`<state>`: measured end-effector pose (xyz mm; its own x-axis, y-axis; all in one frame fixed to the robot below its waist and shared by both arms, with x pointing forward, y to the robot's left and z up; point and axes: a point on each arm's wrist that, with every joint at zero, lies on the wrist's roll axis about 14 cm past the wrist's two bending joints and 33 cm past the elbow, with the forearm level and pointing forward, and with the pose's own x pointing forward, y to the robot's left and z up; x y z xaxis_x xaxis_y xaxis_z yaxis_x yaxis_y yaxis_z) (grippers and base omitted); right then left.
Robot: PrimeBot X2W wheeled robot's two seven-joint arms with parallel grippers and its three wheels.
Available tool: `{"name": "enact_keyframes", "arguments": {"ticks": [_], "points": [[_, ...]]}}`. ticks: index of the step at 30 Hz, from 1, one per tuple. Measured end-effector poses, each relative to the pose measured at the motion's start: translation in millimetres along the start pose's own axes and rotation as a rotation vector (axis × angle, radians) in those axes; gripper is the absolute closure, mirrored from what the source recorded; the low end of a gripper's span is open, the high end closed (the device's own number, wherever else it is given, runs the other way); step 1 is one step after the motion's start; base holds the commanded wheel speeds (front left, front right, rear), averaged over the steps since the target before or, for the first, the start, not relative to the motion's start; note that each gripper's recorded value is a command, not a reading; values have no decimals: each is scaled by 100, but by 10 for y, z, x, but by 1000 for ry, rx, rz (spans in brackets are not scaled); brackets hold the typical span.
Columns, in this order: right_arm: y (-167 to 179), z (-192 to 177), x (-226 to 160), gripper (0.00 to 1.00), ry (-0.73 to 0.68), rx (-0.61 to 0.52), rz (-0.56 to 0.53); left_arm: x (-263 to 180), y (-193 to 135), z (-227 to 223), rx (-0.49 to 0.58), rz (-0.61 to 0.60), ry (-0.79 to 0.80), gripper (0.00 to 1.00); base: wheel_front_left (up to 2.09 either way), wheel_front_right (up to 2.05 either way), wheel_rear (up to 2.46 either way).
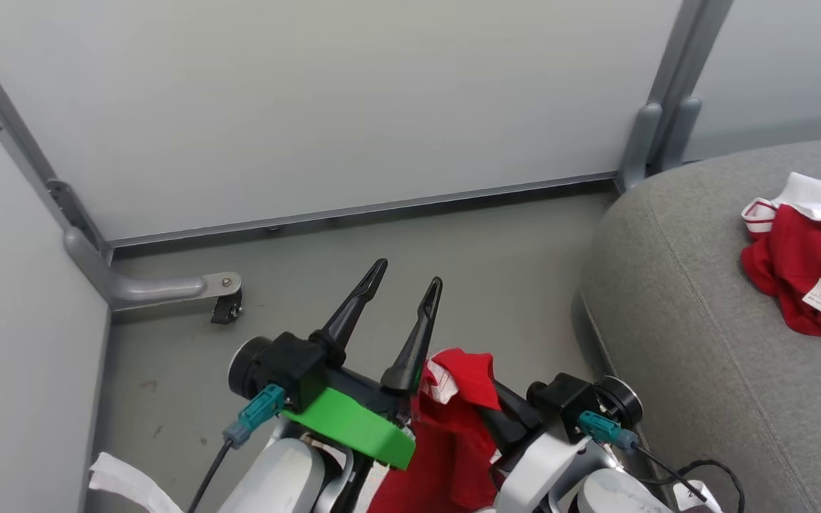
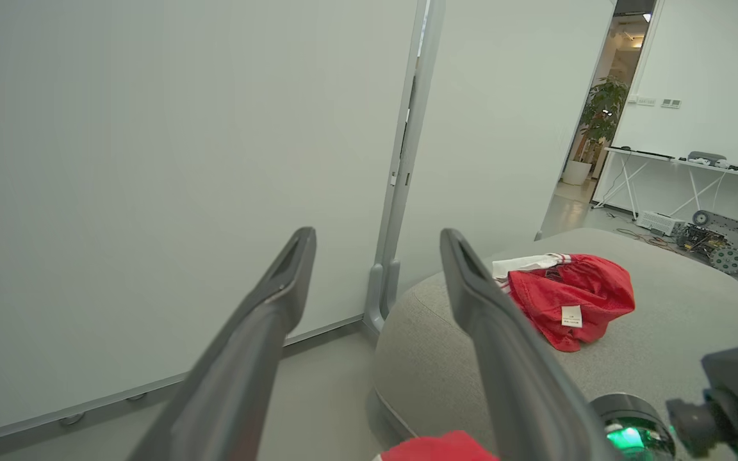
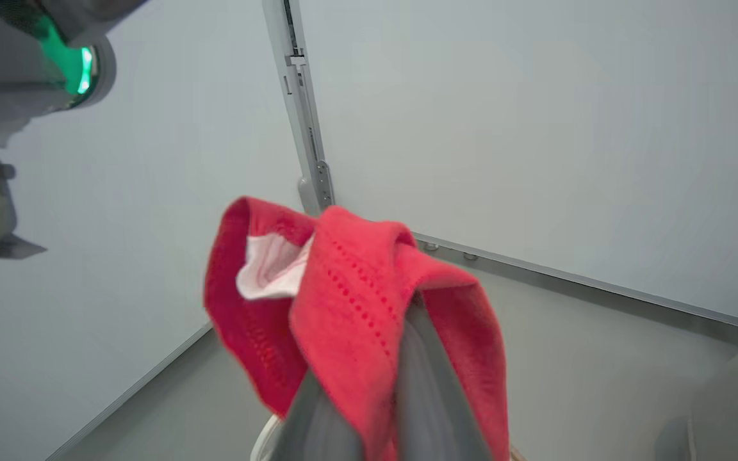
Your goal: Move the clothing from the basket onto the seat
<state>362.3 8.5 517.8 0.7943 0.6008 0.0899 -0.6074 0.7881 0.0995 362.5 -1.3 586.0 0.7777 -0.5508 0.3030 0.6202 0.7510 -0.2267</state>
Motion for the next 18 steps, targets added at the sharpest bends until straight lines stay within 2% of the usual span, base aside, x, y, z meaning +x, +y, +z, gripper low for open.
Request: {"name": "enact_keyframes", "arguments": {"ticks": [6, 18], "points": [[-269, 85, -196, 100, -26, -11, -104, 100, -73, -162, -21, -37, 36, 0, 0, 0, 0], [-880, 304, -810, 100, -90, -34, -377, 382, -436, -535, -53, -190, 113, 0, 0, 0, 0]]}}
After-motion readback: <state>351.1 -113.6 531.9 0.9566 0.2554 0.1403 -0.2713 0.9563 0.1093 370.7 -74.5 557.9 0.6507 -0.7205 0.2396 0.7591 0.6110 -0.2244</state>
